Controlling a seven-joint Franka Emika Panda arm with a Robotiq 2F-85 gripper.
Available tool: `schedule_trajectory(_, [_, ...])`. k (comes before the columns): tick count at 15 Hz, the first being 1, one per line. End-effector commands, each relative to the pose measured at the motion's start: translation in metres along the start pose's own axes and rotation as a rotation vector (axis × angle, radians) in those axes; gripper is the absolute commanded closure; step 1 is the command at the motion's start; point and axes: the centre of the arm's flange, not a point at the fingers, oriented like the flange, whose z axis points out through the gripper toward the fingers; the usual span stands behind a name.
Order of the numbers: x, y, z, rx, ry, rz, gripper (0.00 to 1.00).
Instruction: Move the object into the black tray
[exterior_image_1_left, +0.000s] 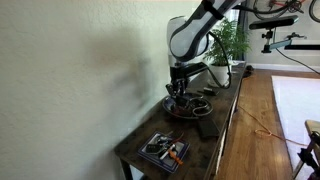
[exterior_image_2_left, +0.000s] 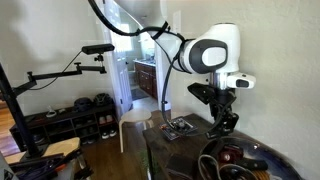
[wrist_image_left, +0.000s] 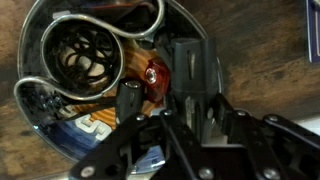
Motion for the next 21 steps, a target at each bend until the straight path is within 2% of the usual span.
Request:
schedule_trajectory(1, [0.009,0.013,0.007,-0.015,0.013,0.023,0.84])
schedule_trajectory(8, [0.027,0.017,0.042,-0.013,-0.014,0.031,0.84])
schedule_trajectory(14, [0.042,0.020,0.050,-0.023,-0.003,0.034,0.84])
schedule_trajectory(15, [0.043,0.020,0.050,-0.022,-0.002,0.038,0.69])
schedule_trajectory(16, [0.042,0.019,0.049,-0.020,-0.001,0.038,0.34])
schedule_trajectory(18, [0.038,0.018,0.045,-0.016,-0.006,0.028,0.29])
schedule_trajectory(21, [0.031,0.015,0.036,0.003,-0.019,0.021,0.09])
